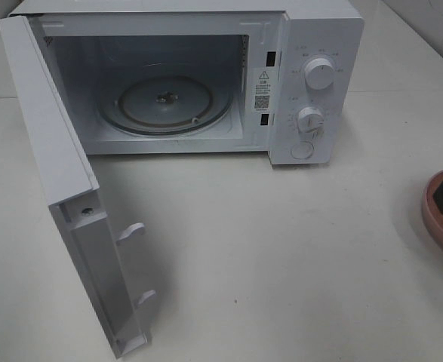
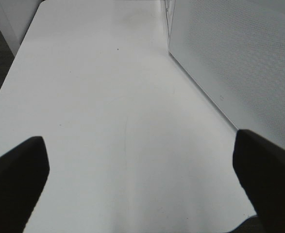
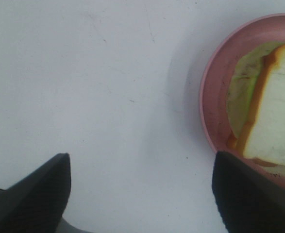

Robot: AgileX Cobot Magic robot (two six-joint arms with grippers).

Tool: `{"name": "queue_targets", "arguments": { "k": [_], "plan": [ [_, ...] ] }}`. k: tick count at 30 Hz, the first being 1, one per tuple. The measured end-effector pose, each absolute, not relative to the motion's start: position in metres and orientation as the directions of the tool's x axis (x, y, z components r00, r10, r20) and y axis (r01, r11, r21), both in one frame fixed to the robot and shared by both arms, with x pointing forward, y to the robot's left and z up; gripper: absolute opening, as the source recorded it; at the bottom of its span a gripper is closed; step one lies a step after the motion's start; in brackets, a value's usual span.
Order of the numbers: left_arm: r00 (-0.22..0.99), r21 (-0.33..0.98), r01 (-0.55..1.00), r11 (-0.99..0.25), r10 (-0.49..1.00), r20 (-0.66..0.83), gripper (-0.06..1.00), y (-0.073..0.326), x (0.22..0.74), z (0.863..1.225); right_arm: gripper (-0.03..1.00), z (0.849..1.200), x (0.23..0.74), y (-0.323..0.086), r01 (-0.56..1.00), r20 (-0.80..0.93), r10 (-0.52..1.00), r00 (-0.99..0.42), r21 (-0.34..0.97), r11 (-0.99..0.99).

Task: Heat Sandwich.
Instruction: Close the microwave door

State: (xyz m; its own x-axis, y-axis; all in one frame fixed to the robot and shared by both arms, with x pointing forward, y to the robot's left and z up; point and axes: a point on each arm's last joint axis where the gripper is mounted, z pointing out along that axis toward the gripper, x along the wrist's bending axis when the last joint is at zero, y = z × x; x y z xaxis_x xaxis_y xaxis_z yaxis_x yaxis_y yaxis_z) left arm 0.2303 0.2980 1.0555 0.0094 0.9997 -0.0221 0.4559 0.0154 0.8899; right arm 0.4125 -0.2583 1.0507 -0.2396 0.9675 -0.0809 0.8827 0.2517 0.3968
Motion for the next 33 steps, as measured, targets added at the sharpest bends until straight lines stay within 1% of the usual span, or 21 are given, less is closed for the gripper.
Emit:
{"name": "queue_targets", "arguments": {
  "k": [3,7,12,14,16,19,20,25,28,30,33],
  "plan": [
    [0.009,0.89,0.456,0.015,1.0,-0.022,0.97,0.298,0.23,1.055,0.77,1.058,0.403,-0.261,0.875,-0.081,0.969,-0.235,0.415,0.247],
    [0.009,0.89,0.456,0.015,1.0,-0.022,0.97,0.298,0.23,1.055,0.77,1.076,0.373,-0.27,0.857,-0.08,0.972,-0.222,0.459,0.234],
    [0.009,0.89,0.456,0.015,1.0,-0.022,0.97,0.298,0.23,1.055,0.77,1.083,0.358,-0.274,0.846,-0.078,0.973,-0.216,0.482,0.227],
    [0.009,0.89,0.456,0.015,1.0,-0.022,0.97,0.298,0.23,1.055,0.77,1.088,0.344,-0.278,0.837,-0.077,0.975,-0.211,0.5,0.22],
    [0.009,0.89,0.456,0.015,1.0,-0.022,0.97,0.298,0.23,1.055,0.77,1.094,0.327,-0.283,0.818,-0.075,0.976,-0.204,0.536,0.212],
    [0.009,0.89,0.456,0.015,1.0,-0.022,0.97,0.298,0.23,1.055,0.77,1.098,0.317,-0.286,0.795,-0.076,0.977,-0.199,0.571,0.206],
    [0.009,0.89,0.456,0.015,1.0,-0.022,0.97,0.298,0.23,1.055,0.77,1.101,0.306,-0.291,0.762,-0.087,0.978,-0.19,0.614,0.203],
    [0.009,0.89,0.456,0.015,1.0,-0.022,0.97,0.298,0.23,1.055,0.77,1.099,0.291,-0.296,0.727,-0.094,0.98,-0.177,0.658,0.194],
    [0.009,0.89,0.456,0.015,1.0,-0.022,0.97,0.298,0.23,1.055,0.77,1.087,0.274,-0.303,0.708,-0.09,0.991,-0.103,0.693,0.136],
    [0.009,0.89,0.456,0.015,1.0,-0.022,0.97,0.298,0.23,1.055,0.77,1.084,0.271,-0.305,0.704,-0.089,0.992,-0.088,0.699,0.125],
    [0.009,0.89,0.456,0.015,1.0,-0.022,0.97,0.298,0.23,1.055,0.77,1.069,0.26,-0.307,0.685,-0.088,0.995,-0.055,0.721,0.102]
  ]
}}
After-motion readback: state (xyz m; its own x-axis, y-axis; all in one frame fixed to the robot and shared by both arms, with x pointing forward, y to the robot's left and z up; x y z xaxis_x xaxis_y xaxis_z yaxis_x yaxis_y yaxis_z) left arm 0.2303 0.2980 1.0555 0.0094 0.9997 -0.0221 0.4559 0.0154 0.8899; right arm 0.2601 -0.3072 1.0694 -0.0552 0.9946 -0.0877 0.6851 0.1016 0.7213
